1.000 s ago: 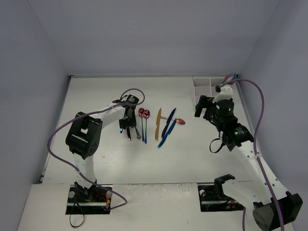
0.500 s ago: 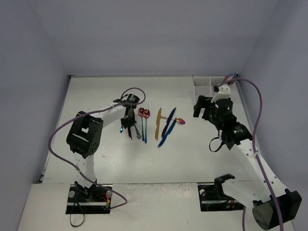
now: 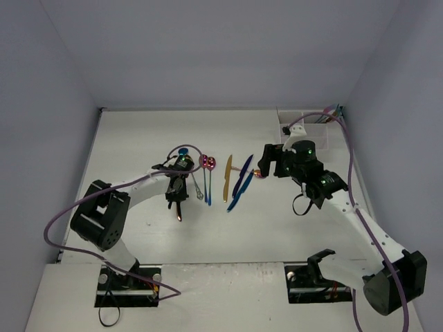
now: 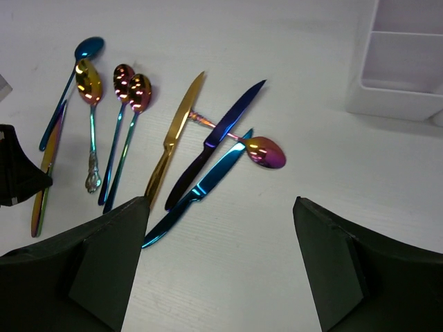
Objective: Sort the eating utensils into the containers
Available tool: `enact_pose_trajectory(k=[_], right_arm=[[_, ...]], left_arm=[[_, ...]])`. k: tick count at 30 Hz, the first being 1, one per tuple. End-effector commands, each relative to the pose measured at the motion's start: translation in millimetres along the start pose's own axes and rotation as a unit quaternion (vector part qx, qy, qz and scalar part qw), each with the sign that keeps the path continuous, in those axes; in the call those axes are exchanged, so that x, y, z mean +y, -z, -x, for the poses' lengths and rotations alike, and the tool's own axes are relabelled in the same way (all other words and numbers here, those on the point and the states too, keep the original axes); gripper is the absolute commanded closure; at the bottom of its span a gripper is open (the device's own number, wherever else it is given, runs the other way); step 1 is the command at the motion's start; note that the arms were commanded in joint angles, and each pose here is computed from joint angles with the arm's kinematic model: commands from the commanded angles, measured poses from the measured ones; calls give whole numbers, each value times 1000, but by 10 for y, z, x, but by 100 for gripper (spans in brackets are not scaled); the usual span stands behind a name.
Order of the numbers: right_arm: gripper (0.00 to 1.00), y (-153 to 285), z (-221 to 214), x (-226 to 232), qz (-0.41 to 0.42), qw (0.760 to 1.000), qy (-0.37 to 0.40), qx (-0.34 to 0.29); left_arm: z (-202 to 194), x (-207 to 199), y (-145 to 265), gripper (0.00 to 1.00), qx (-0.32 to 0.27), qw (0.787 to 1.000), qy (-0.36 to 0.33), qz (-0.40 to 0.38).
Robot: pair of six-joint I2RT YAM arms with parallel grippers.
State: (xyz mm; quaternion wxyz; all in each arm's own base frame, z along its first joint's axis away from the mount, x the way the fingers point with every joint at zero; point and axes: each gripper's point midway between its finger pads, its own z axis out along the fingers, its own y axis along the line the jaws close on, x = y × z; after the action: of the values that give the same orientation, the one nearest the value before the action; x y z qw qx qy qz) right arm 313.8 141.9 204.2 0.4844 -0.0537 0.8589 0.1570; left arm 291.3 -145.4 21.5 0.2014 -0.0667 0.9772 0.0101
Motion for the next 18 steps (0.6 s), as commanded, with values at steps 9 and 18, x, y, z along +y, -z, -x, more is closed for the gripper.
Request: enact_pose_trajectory(k=[9, 18], right_arm=[[17, -102, 263, 806, 135, 990, -43, 11], [17, -92, 492, 1510, 222, 973, -65, 6]], left_arm=[[130, -182, 935, 100, -137, 980, -70, -122], [364, -645, 1653, 100, -250, 925, -126, -257]])
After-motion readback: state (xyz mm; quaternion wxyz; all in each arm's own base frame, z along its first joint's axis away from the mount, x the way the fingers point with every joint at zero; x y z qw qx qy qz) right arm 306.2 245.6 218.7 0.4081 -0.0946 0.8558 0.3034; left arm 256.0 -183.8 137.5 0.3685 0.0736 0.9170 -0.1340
